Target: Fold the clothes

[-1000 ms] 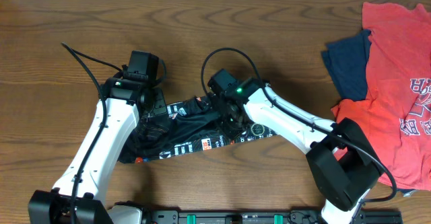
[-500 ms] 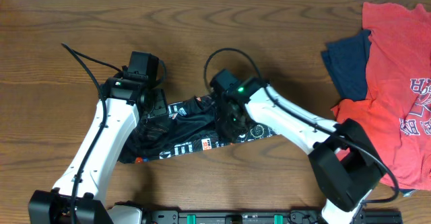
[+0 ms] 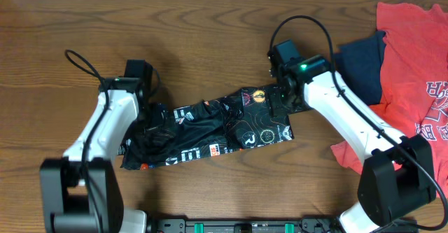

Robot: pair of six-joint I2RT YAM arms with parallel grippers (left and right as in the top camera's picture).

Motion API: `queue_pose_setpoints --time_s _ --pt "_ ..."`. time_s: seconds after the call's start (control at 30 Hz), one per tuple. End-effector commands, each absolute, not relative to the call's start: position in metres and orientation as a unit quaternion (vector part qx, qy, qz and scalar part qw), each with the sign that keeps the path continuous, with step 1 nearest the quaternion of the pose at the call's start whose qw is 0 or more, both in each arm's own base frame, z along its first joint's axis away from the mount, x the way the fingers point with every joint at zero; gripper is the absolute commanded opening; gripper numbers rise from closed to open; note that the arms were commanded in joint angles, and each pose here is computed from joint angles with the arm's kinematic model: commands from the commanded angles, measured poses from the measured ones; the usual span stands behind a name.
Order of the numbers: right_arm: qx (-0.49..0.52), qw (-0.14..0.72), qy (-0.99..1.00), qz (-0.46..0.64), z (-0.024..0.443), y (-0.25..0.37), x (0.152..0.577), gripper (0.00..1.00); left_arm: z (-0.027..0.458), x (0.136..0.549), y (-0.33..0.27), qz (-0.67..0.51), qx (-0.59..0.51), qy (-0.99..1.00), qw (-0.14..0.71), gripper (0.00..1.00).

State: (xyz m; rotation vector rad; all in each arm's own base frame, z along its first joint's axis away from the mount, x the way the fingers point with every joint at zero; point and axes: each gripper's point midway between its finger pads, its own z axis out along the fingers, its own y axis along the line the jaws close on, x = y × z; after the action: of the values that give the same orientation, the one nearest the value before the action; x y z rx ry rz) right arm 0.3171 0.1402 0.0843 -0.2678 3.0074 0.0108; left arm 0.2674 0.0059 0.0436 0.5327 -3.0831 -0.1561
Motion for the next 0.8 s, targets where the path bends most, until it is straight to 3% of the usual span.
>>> queue_pose_setpoints --time_s 0.0,0.3,0.37,0.53,0.6,0.77 --pt "-0.072 0.063 0.995 0.005 0.087 0.136 0.319 0.70 0.026 0.254 -0.001 -0.026 0.147 -0.987 0.057 0.90" --pt "-0.072 0.065 0.995 0.002 0.087 0.135 0.320 0.71 -0.008 0.237 -0.014 0.000 0.149 -0.981 0.125 0.88" --pt "-0.072 0.066 0.995 0.002 0.087 0.135 0.320 0.71 -0.014 0.234 -0.023 0.026 0.152 -0.979 0.131 0.75" --pt "-0.072 0.068 0.995 0.002 0.087 0.135 0.321 0.71 -0.019 0.239 -0.026 0.040 0.142 -0.982 0.117 0.29" --pt "-0.070 0.068 0.995 0.000 0.087 0.134 0.322 0.71 -0.018 0.245 -0.019 0.029 0.142 -0.984 0.105 0.20" --pt "-0.070 0.068 0.995 0.000 0.087 0.133 0.322 0.71 -0.006 0.264 0.018 -0.018 0.173 -0.982 0.079 0.19"
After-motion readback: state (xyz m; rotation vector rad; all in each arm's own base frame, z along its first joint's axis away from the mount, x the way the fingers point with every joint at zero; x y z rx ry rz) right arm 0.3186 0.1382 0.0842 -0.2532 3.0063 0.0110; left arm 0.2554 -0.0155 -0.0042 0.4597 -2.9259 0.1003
